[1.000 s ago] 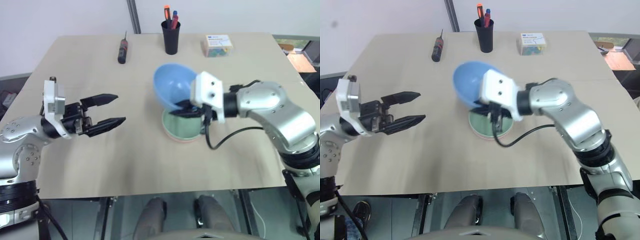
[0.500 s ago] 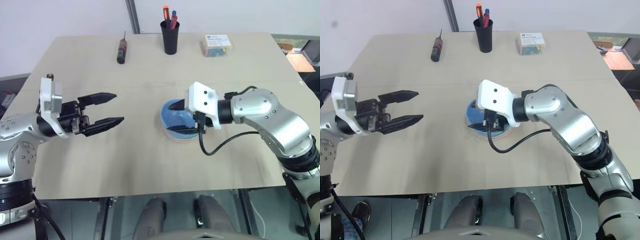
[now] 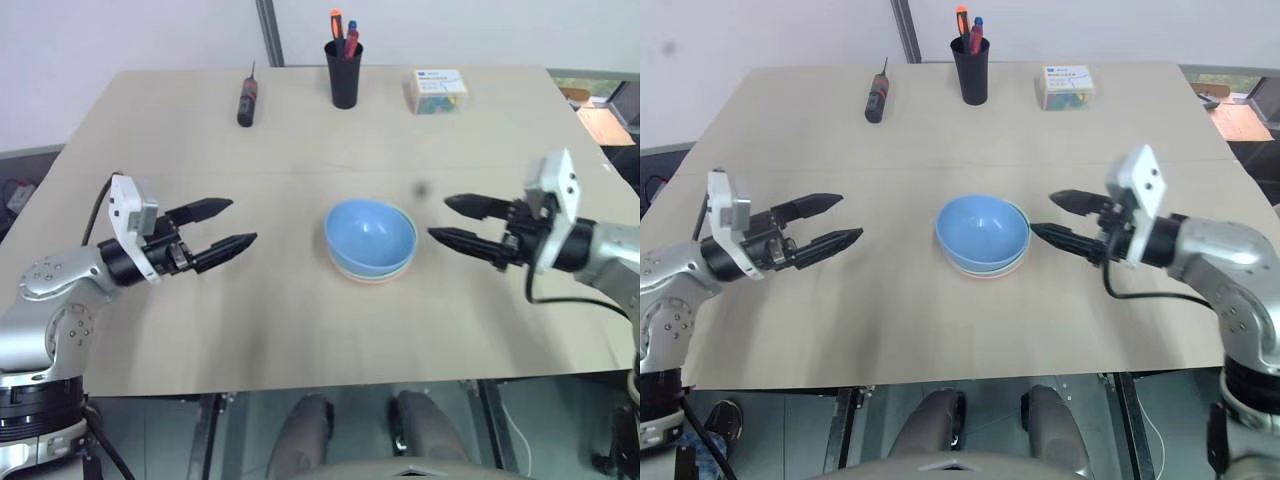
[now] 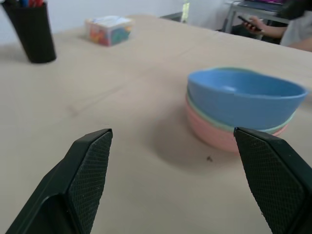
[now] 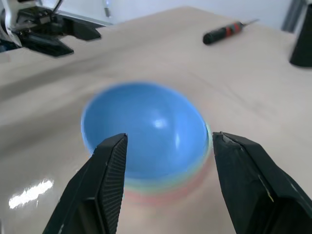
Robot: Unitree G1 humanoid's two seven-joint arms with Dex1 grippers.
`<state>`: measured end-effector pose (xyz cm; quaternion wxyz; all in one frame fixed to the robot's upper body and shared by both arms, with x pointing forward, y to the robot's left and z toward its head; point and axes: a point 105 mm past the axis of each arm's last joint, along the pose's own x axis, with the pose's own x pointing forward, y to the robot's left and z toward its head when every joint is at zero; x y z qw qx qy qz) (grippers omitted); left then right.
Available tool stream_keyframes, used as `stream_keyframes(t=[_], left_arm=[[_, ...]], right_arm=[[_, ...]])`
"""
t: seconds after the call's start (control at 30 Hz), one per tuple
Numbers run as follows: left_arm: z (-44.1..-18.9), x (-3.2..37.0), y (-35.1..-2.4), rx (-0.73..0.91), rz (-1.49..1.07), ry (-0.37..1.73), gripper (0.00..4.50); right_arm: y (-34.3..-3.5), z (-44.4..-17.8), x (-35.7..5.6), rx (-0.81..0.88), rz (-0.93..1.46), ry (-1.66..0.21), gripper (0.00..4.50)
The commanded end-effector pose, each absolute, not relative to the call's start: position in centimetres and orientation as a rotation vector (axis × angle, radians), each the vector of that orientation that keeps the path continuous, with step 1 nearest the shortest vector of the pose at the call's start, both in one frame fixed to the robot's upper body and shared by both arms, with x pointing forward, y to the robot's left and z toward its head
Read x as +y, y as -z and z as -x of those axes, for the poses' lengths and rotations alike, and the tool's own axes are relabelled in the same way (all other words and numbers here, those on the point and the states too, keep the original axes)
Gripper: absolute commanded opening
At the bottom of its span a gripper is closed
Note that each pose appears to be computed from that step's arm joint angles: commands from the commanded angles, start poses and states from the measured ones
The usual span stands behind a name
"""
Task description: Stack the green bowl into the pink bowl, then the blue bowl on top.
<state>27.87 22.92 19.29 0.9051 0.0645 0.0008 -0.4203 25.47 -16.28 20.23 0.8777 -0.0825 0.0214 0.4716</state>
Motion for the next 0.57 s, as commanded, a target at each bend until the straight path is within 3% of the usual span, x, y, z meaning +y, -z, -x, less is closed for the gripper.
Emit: stream_keyframes(t=[0.03, 0.4, 0.57], left_arm=[[-27.5, 23.4, -20.2, -0.027, -0.136, 0.818, 4.22], [-26.3, 23.6, -18.4, -0.037, -0.168, 0.745, 4.22], [-26.0, 23.5, -18.2, -0.039, -0.190, 0.745, 4.22]], right_arm=[[-20.9, -25.1, -18.2, -0.017, 0.263, -0.935, 2.92], [-16.8, -24.0, -21.7, 0.084, 0.321, -0.961, 2.92], [-16.6, -24.4, -21.9, 0.073, 0.325, -0.963, 2.92]])
